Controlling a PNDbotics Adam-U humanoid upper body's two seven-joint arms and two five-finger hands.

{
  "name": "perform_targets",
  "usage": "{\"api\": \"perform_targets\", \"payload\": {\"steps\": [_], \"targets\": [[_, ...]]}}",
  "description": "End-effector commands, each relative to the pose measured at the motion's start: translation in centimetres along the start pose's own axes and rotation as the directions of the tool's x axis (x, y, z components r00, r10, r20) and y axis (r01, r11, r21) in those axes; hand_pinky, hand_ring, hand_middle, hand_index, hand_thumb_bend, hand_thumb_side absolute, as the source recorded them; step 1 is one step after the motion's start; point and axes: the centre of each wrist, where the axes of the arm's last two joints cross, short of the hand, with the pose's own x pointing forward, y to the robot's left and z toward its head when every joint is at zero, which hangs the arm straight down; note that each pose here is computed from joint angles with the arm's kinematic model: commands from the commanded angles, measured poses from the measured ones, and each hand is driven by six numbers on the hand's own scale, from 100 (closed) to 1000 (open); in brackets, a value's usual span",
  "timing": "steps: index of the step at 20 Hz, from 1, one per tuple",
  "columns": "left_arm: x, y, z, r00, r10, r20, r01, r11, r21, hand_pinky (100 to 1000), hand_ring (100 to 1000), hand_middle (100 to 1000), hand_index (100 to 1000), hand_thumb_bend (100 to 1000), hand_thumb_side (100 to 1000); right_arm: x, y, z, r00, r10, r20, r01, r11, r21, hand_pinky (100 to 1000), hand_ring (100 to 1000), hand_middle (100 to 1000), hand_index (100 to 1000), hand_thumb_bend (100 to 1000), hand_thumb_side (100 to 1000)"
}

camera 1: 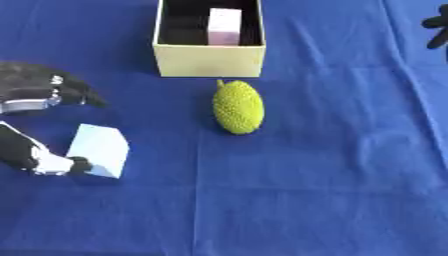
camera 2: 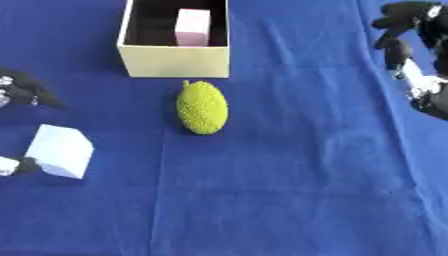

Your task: Pick up objects on the table and place them in the box.

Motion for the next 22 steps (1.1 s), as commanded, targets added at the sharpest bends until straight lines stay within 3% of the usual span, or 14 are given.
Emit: {"api": "perform_targets", "payload": {"steps": [1, 14, 18, 22], "targets": [[-0.6, 0.2, -0.2, 1.000, -0.014, -0.015, 0.014, 1.000, -0.010, 1000, 965, 845, 959, 470, 830, 0.6, -0.6, -0.4, 1.000, 0.013, 0.023, -0.013, 1.000, 0.000, 1000, 813, 534, 830, 100, 527], [-1.5, -1.5, -2.1, 0.999, -0.008, 0.039, 0.010, 0.997, -0.071, 1000, 967, 845, 960, 429, 882, 0.5, -0.5, -0.2, 1.000, -0.001, 0.008, 0.001, 1.000, -0.006, 1000, 815, 534, 832, 100, 526], [-1.7, -1.8, -2.3, 0.999, -0.017, 0.051, 0.022, 0.996, -0.085, 1000, 966, 846, 960, 414, 868, 0.4, -0.3, -0.2, 1.000, -0.008, 0.001, 0.008, 1.000, -0.005, 1000, 815, 533, 831, 100, 523], [-1.9, -2.4, -2.7, 0.998, -0.023, 0.066, 0.030, 0.994, -0.108, 1000, 965, 850, 971, 389, 776, 0.4, -0.2, -0.1, 1.000, -0.014, -0.002, 0.014, 1.000, -0.004, 1000, 815, 533, 831, 100, 526]]}}
